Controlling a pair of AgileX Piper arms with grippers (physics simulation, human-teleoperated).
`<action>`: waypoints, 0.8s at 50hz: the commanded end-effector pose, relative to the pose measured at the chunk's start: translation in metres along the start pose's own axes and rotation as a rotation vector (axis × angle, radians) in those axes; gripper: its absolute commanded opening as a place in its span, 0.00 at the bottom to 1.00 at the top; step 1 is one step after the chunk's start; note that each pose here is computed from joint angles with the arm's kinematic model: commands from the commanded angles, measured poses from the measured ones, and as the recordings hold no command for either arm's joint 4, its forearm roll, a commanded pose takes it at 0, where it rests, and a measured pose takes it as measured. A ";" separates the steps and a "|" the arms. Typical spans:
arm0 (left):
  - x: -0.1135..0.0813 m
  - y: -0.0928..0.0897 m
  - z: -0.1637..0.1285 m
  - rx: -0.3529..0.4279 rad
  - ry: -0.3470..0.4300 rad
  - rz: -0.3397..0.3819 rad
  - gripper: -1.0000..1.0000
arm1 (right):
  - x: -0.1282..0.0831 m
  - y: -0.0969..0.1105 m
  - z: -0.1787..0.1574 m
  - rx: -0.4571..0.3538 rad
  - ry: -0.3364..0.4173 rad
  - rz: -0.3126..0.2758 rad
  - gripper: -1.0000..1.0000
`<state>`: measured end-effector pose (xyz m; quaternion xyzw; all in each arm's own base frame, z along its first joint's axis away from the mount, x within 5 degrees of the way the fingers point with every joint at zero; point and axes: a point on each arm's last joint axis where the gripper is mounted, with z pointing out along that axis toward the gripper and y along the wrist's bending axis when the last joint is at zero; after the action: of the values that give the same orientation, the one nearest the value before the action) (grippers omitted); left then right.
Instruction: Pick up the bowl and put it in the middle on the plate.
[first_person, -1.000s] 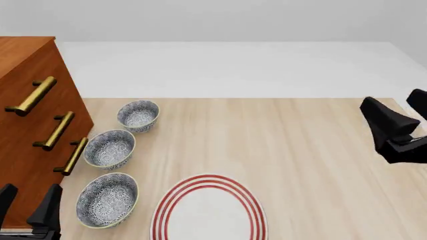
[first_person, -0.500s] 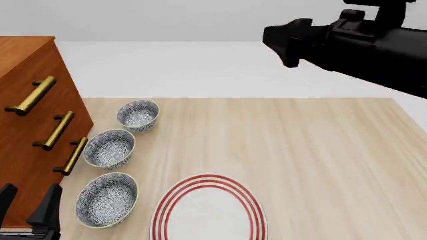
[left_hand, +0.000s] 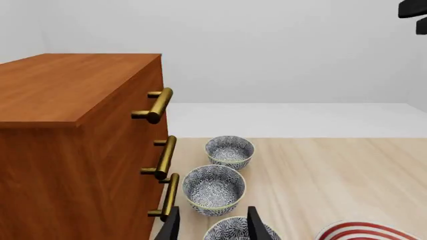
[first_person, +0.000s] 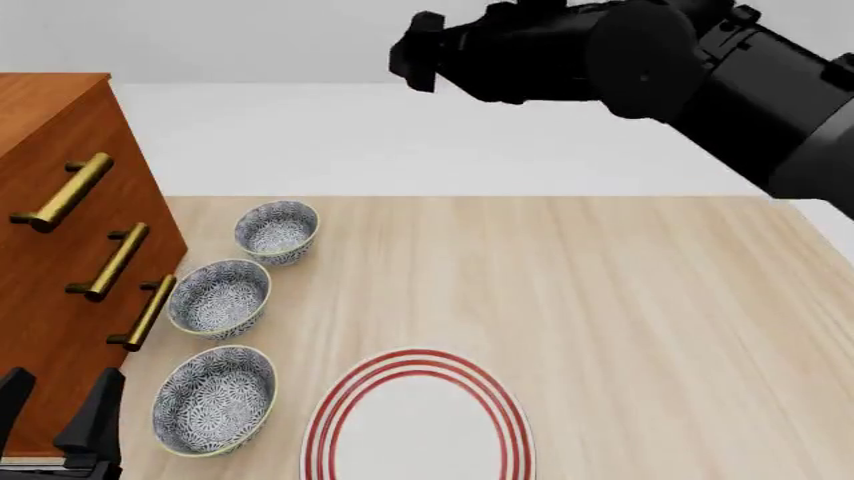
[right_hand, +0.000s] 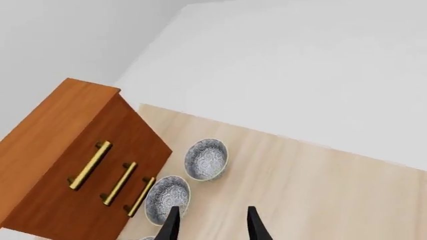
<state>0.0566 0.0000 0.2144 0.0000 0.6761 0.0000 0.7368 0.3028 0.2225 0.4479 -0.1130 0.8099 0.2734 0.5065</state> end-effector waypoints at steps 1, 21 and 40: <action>0.000 0.000 0.000 0.000 0.000 0.000 1.00 | 0.012 0.022 0.061 -0.012 0.111 0.026 1.00; 0.000 0.000 0.000 0.000 0.000 0.000 1.00 | 0.056 0.051 0.141 -0.019 0.238 0.137 1.00; 0.000 0.000 0.000 0.000 0.000 0.000 1.00 | 0.089 0.035 0.189 0.043 0.298 0.247 1.00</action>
<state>0.0566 0.0000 0.2144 0.0000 0.6761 0.0000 0.7368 0.3765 0.3536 0.3452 -0.0659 0.8780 0.2978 0.3688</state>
